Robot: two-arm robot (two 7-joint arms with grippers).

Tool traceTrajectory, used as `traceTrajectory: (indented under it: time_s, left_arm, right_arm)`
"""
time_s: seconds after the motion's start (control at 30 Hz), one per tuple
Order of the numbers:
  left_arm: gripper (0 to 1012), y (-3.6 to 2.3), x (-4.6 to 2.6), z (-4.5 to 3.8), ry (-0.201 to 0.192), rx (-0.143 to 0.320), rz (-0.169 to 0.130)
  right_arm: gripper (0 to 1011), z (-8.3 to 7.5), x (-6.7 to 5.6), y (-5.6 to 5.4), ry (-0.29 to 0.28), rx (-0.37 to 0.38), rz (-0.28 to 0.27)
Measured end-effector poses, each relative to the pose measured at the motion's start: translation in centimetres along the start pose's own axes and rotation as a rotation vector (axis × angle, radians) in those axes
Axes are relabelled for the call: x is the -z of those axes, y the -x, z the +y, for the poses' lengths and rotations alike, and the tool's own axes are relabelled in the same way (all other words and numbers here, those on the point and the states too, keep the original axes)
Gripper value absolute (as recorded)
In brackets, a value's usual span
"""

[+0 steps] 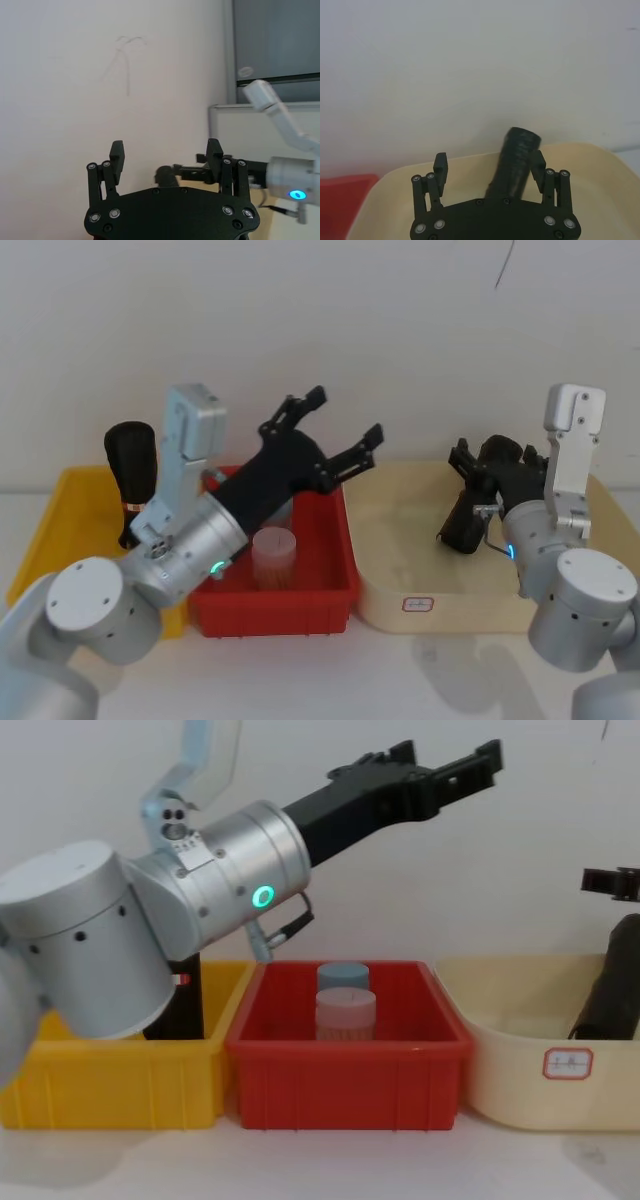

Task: Pick up the garbage bag with the one hand and transfer it to the other hand.

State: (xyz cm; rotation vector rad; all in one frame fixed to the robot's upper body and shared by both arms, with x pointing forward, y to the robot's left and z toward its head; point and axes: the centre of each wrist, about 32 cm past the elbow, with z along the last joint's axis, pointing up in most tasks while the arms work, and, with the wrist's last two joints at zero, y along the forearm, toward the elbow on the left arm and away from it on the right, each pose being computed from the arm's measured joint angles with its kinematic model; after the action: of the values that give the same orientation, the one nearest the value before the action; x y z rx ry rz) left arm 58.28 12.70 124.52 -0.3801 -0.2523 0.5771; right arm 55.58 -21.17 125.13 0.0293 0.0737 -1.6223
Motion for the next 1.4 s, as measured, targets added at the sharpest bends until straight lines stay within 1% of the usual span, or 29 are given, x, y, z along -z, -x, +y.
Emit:
traceTrajectory:
  time_s: [0.1,0.13,0.17,0.2,0.27,0.3,0.4,0.43,0.47,0.5,0.53,0.63,0.67,0.7,0.73,0.77,0.8,0.83,0.87,0.97,1.0,1.07,1.2,1.3,1.4]
  left_arm:
    - [1001,0.06,-0.25,0.64,-0.007,-0.029,-0.013]
    - [1002,0.10,-0.44,1.07,-0.010,-0.048,-0.021]
    - [1002,0.12,-0.53,1.32,-0.012,-0.057,-0.025]
    - [1002,0.14,-0.75,1.91,-0.017,-0.077,-0.036]
    - [1002,0.21,-0.96,2.41,-0.020,-0.098,-0.044]
    - [1002,0.28,-1.20,2.91,-0.024,-0.118,-0.054]
    - [1002,0.33,-1.53,3.66,-0.028,-0.147,-0.068]
    - [1002,0.39,-1.78,4.17,-0.032,-0.167,-0.078]
    - [1002,0.39,-1.78,4.17,-0.032,-0.167,-0.078]
    - [1002,0.49,-2.15,4.90,-0.038,-0.196,-0.093]
    - [1002,0.49,-2.15,4.90,-0.038,-0.196,-0.093]
    - [1002,0.62,-2.79,6.09,-0.045,-0.241,-0.116]
    - [1002,0.66,-2.92,6.30,-0.046,-0.246,-0.120]
    - [1002,0.73,-3.14,6.71,-0.049,-0.263,-0.129]
    - [1002,0.73,-3.14,6.71,-0.049,-0.263,-0.129]
    - [1002,0.78,-3.21,7.01,-0.053,-0.270,-0.132]
    - [1001,0.82,-3.51,7.30,-0.053,-0.284,-0.141]
    - [1001,0.87,-3.66,7.57,-0.054,-0.292,-0.146]
    - [1002,0.93,-3.85,7.93,-0.057,-0.307,-0.152]
    - [1002,1.04,-4.13,8.38,-0.060,-0.323,-0.161]
    - [1002,1.13,-4.31,8.71,-0.062,-0.333,-0.167]
    - [1002,1.21,-4.52,9.09,-0.064,-0.347,-0.174]
    - [1002,1.38,-4.82,9.68,-0.067,-0.370,-0.182]
    - [1002,1.49,-5.00,10.00,-0.069,-0.382,-0.187]
    - [1002,1.54,-5.11,10.19,-0.070,-0.389,-0.191]
  right_arm:
    - [1000,-0.4,0.0,0.0,-0.002,-0.028,-0.004]
    - [1000,-0.6,0.0,0.0,-0.003,-0.038,-0.006]
    - [1000,-0.8,0.0,-0.1,-0.004,-0.061,-0.009]
    - [999,-1.0,0.0,-0.1,-0.003,-0.070,-0.011]
    - [1000,-1.4,0.0,-0.1,-0.003,-0.100,-0.017]
    - [999,-1.7,0.1,-0.1,-0.002,-0.125,-0.021]
    - [999,-2.1,0.2,-0.1,0.001,-0.159,-0.029]
    - [999,-2.2,0.3,0.0,0.002,-0.169,-0.031]
    - [999,-2.4,0.3,0.0,0.003,-0.181,-0.035]
    - [1000,-2.8,0.5,0.1,0.008,-0.213,-0.043]
    - [1000,-2.8,0.5,0.1,0.008,-0.213,-0.043]
    - [1000,-3.4,0.9,0.4,0.017,-0.273,-0.059]
    - [999,-3.5,0.9,0.5,0.018,-0.286,-0.062]
    - [999,-3.8,1.1,0.6,0.021,-0.307,-0.068]
    - [1000,-3.8,1.1,0.6,0.021,-0.307,-0.068]
    - [1000,-3.9,1.1,0.7,0.023,-0.319,-0.072]
    - [1000,-4.1,1.3,0.9,0.027,-0.346,-0.079]
    - [1000,-4.2,1.4,1.0,0.028,-0.355,-0.082]
    - [999,-4.4,1.5,1.2,0.032,-0.382,-0.089]
    - [1000,-4.6,1.7,1.6,0.037,-0.418,-0.098]
    - [1000,-4.8,1.8,1.9,0.042,-0.440,-0.104]
    - [1000,-4.9,2.0,2.3,0.048,-0.473,-0.114]
    - [999,-5.1,2.3,3.0,0.056,-0.515,-0.126]
    - [1000,-5.2,2.5,3.5,0.064,-0.545,-0.135]
    - [1000,-5.2,2.7,3.9,0.068,-0.561,-0.139]
